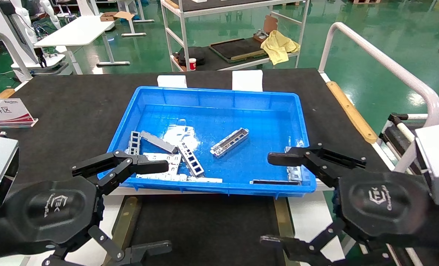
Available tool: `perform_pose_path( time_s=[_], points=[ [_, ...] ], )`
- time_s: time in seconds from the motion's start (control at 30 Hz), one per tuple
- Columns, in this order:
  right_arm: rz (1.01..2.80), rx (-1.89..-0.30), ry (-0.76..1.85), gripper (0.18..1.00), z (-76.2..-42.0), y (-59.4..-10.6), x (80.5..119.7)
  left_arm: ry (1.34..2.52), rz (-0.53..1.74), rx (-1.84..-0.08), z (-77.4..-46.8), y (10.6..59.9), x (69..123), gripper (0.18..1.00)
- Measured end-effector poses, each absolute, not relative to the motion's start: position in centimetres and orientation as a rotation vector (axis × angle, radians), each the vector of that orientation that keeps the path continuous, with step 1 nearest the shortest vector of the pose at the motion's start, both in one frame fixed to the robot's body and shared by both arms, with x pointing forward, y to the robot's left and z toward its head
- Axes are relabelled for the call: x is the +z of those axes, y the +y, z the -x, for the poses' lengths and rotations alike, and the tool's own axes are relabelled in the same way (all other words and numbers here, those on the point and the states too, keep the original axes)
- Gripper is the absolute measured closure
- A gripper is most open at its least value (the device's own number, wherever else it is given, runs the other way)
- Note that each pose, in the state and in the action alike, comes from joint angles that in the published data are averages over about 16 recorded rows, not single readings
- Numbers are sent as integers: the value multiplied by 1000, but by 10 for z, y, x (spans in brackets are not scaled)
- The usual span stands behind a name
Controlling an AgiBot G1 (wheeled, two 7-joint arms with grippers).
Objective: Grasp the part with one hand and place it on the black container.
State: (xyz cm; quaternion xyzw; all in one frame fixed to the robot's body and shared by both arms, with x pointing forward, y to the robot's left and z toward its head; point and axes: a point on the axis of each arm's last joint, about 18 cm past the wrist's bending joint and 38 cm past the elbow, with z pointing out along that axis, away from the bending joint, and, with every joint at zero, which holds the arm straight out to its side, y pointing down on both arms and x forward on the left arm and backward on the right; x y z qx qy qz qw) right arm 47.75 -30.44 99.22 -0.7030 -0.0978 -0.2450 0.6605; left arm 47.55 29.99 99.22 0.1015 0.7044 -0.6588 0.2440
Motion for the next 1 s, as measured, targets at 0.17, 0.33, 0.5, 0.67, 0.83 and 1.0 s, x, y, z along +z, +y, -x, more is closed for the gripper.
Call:
perform_pose_path(
  time_s=[0.17, 0.33, 0.5, 0.67, 0.83, 1.0],
  points=[
    [1590, -554, -221, 178, -478, -304, 992, 1924, -277, -1799, -475, 300, 992, 183],
    [1590, -554, -221, 178, -478, -304, 992, 1924, -277, -1799, -475, 300, 992, 183],
    [1590, -554, -221, 178, -478, -304, 992, 1924, -277, -1799, -475, 300, 992, 183],
    [1590, -554, -221, 178, -478, -304, 992, 1924, -277, -1799, -475, 300, 992, 183],
    [1590, -554, -221, 178, -478, -304, 992, 1924, -277, -1799, -475, 300, 992, 183],
    [1590, -554, -221, 178, -478, -304, 992, 1924, -277, -1799, -475, 300, 992, 183]
  ],
)
